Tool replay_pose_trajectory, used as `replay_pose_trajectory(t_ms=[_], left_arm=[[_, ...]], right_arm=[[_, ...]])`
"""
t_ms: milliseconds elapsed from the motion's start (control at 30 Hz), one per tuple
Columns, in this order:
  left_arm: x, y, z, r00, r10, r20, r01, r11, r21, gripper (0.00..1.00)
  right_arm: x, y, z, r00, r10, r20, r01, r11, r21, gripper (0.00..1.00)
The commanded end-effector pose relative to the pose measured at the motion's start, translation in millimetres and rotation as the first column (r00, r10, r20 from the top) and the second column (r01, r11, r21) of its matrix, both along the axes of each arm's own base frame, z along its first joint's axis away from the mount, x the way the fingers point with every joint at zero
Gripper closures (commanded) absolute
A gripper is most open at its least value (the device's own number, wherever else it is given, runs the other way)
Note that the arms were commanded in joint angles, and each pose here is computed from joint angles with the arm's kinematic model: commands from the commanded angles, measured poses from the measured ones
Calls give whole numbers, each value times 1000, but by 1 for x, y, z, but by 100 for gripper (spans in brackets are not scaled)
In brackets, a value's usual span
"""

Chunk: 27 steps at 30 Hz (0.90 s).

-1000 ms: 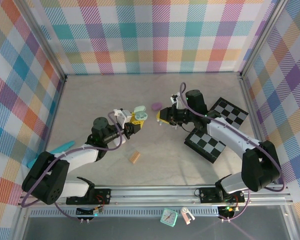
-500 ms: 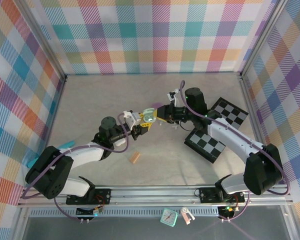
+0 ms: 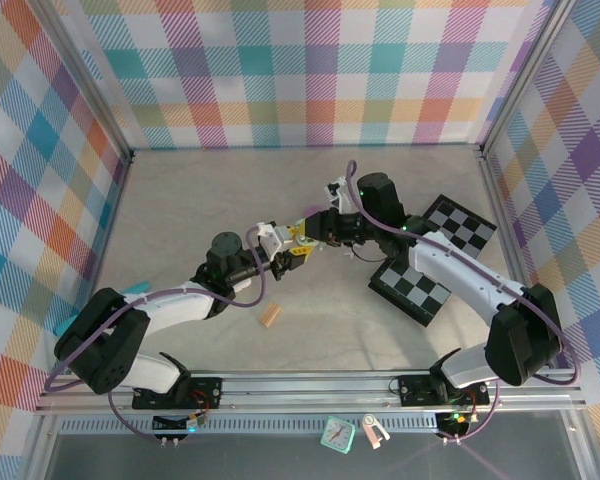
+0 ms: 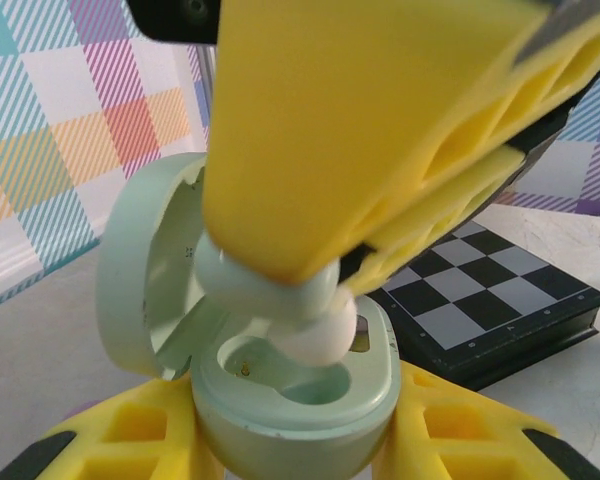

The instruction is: Insert wireless bluetooth earbuds into charging case

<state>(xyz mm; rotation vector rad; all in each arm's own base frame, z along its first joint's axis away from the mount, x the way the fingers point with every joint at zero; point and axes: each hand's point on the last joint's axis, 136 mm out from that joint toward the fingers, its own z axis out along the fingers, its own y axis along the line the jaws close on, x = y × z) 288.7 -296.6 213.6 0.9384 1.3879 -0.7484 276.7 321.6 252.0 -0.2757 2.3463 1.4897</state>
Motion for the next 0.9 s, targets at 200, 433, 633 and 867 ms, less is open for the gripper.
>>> replay_pose_trajectory(t_ms=[200,433,633,867], left_arm=[[2,-9,18,998,-3,55,4,1000,-25,72],[2,-9,19,999,0,51,2,999,-33,73],[2,-8,20,999,1,52,1,999,-36,73],[2,-8,21,999,1,52,1,999,-39,73]], right_arm=[[2,0,-1,999,-4,54,7,998,-69,76],[2,-3,-6,998,-15,64,22,994,-107,75],[1,-4,-6,997,-19,73,28,992,-123,69],[2,-8,-5,995,-34,90,46,988,-144,67]])
